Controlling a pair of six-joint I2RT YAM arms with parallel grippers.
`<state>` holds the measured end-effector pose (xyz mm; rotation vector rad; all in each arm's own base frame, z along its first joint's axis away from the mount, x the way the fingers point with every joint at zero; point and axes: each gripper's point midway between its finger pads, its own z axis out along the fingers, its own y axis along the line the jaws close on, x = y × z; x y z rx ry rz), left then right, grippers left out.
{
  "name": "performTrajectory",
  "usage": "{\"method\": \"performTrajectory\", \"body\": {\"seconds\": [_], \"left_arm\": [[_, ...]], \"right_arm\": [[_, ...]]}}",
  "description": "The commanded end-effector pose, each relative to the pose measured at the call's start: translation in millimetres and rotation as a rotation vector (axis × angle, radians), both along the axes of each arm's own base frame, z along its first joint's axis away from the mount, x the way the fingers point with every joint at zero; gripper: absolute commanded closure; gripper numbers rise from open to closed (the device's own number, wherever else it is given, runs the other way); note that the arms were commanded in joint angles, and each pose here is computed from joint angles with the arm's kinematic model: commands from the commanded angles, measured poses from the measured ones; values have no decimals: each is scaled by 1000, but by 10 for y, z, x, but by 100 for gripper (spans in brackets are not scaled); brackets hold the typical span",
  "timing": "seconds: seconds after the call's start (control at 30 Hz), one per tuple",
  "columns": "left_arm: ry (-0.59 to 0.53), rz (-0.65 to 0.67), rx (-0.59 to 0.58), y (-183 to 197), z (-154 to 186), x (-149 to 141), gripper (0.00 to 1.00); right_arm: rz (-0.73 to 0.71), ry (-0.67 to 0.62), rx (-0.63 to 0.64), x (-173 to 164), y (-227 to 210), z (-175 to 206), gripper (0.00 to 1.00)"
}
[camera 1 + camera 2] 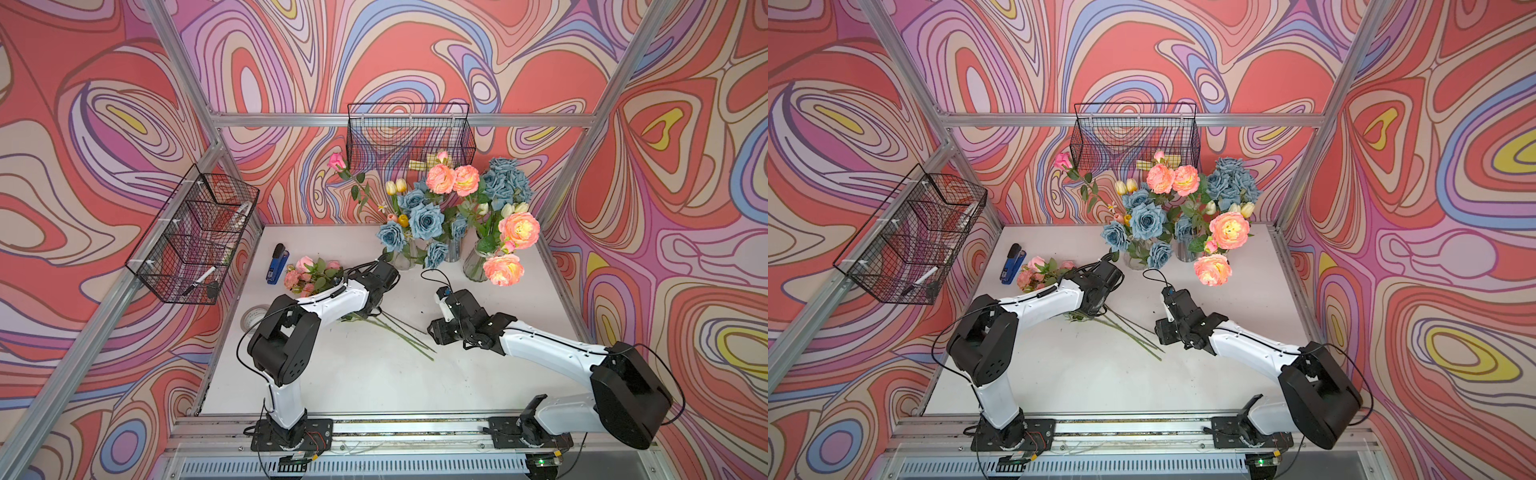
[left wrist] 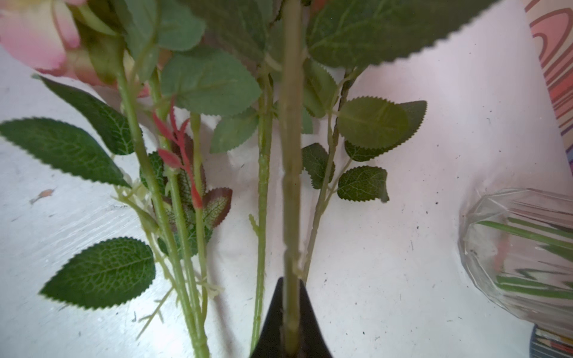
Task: Pick out pink flowers from the vase
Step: Place the flower at the center of the board.
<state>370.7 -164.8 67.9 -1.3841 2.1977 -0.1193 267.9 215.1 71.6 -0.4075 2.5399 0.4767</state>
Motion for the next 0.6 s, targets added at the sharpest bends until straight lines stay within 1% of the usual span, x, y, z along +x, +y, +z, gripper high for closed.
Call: {"method": "performTrajectory", "body": {"seconds": [0.0,0.2,0.37,0.53,0.57], "left_arm": [[79,49,37,125,-75,-121,100],[154,73,47,123,-149,-180,100],[159,67,20,69,-225,-167,100],[166,76,25,83,-221,-174,100],[170,80,27,86,-221,-179,97]], "right_arm": [[-10,35,48,-9,45,-84,43],[-25,43,51,14,21,-120,43],[-36,46,54,48,5,-131,43],[-44,57,52,57,-9,-172,43],[-47,57,52,62,-16,-179,43]]}}
